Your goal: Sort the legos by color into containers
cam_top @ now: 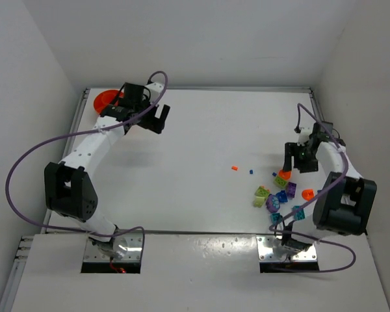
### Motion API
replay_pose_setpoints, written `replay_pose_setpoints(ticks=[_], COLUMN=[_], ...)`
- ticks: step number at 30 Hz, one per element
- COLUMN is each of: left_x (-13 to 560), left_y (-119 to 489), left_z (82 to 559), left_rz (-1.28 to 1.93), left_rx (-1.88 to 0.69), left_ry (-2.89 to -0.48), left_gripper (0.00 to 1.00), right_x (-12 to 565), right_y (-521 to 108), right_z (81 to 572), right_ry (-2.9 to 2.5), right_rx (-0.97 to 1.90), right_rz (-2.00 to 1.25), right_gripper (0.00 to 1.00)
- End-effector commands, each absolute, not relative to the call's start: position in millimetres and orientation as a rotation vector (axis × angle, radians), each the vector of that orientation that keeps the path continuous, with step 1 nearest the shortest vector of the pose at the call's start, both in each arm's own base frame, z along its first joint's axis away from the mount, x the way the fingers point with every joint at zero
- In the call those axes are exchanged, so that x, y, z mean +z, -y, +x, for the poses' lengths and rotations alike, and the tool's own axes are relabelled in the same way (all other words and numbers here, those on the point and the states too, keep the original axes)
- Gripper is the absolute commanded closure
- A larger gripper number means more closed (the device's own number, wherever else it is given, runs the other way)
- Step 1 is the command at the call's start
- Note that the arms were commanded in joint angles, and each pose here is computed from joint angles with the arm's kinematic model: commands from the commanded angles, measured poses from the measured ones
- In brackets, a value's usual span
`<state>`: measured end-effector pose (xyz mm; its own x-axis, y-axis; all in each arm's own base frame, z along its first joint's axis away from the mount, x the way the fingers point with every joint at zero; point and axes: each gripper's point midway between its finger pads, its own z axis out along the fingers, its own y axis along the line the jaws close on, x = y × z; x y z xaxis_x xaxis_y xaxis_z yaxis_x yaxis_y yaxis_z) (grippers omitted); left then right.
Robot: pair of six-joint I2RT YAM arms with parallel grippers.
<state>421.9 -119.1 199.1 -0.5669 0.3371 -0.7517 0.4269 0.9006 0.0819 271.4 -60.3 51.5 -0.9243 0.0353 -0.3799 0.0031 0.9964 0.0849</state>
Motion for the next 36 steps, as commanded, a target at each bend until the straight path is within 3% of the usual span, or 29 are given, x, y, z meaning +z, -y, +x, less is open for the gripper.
replay_pose_setpoints(ticks=[1,15,36], left_x=[204.7,182.7,183.3], left_y=[130.5,129.5,127.4], left_z=[426.6,421.5,435.7], left_rz=[0.551,0.523,0.483], left_rx=[-0.179,-0.212,-0.179], left_ry=[-2.205,-2.255,-2.26], left_gripper=[0.0,0.0,0.0], right_x=[54.3,28.7,-1.5], right_y=[59.1,68.9,68.5], right_z=[274.9,284.6,283.1], right_ry=[-2.787,-2.835,-2.863], right_rx=[0.255,0.535,0.583], right_rz=[0.094,0.233,0.277], right_gripper=[0.33,0.57,0.68])
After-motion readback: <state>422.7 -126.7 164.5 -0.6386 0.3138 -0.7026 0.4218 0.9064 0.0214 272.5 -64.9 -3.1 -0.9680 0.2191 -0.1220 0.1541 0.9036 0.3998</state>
